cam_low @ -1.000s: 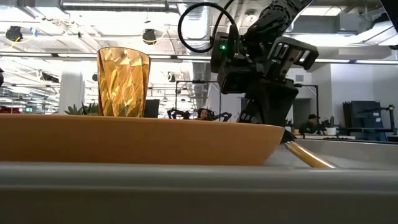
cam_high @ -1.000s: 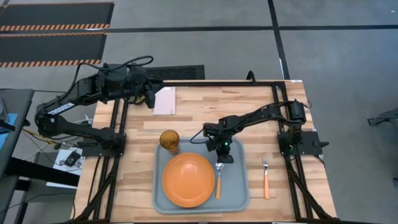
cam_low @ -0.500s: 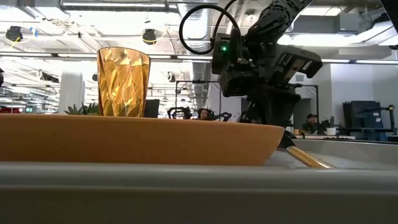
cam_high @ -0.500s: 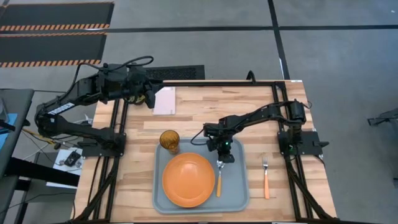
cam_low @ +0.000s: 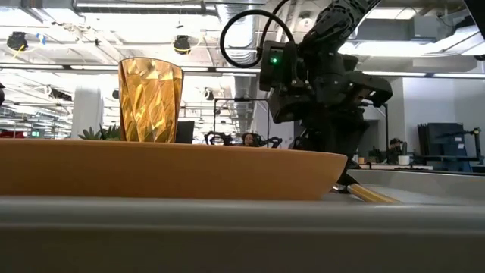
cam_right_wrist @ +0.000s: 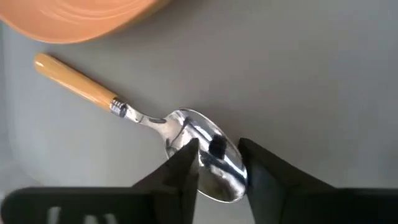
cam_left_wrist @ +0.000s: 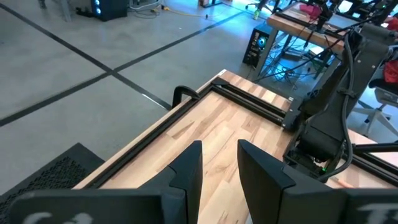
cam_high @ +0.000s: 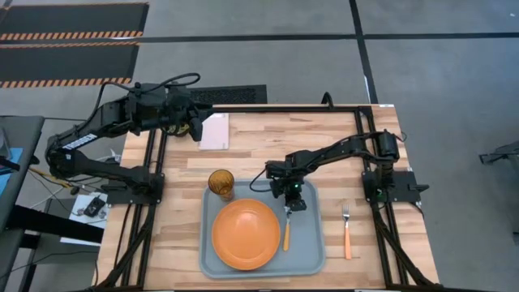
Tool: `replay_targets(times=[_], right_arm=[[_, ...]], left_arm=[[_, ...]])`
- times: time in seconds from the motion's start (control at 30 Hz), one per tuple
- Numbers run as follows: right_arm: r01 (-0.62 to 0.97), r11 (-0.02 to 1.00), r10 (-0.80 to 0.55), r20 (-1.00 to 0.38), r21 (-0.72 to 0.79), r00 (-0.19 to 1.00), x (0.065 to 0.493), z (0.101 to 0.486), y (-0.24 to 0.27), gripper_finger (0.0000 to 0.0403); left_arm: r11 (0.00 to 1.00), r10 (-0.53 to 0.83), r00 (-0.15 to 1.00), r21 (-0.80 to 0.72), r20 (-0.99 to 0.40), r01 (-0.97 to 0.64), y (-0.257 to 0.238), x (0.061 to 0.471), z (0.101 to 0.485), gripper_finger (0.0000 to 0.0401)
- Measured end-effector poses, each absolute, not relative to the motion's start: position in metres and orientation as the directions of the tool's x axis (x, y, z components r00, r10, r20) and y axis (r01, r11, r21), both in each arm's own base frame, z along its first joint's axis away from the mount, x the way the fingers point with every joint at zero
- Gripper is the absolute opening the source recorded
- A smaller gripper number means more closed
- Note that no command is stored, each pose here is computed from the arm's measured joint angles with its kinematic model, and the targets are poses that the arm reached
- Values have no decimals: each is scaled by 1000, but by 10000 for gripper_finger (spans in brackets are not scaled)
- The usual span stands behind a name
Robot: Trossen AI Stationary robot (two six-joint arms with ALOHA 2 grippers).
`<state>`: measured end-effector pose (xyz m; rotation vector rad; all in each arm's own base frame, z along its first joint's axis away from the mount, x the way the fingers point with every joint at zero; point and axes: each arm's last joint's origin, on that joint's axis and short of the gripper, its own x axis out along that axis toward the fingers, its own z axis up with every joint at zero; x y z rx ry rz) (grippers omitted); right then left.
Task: Pick and place plate/cup/fork/spoon on tray
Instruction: Put the orange spoon on the gray tray to the right of the orange plate
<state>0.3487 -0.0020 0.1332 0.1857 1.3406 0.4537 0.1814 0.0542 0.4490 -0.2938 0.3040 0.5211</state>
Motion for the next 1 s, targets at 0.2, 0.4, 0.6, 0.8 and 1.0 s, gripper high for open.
replay_targets(times=[0.2,0.4,0.6,0.8,1.0], right_arm=[[-221,914,376,-914,340,152,351,141,4,184],[-242,933,311,-934,265,175,363,160,11,193],[-168,949,291,-945,266,148,365,170,18,173],[-93,964,265,-908,248,324,356,193,48,34],[67,971,178,-885,228,429,333,187,80,12]], left_arm=[[828,440,824,-195,-356,-526,54,181,449,86],[828,439,824,-195,-357,-526,54,181,449,86],[828,436,818,-190,-375,-528,54,181,447,86],[835,419,826,-196,-377,-514,53,181,447,86],[842,421,828,-181,-371,-509,54,181,448,70]])
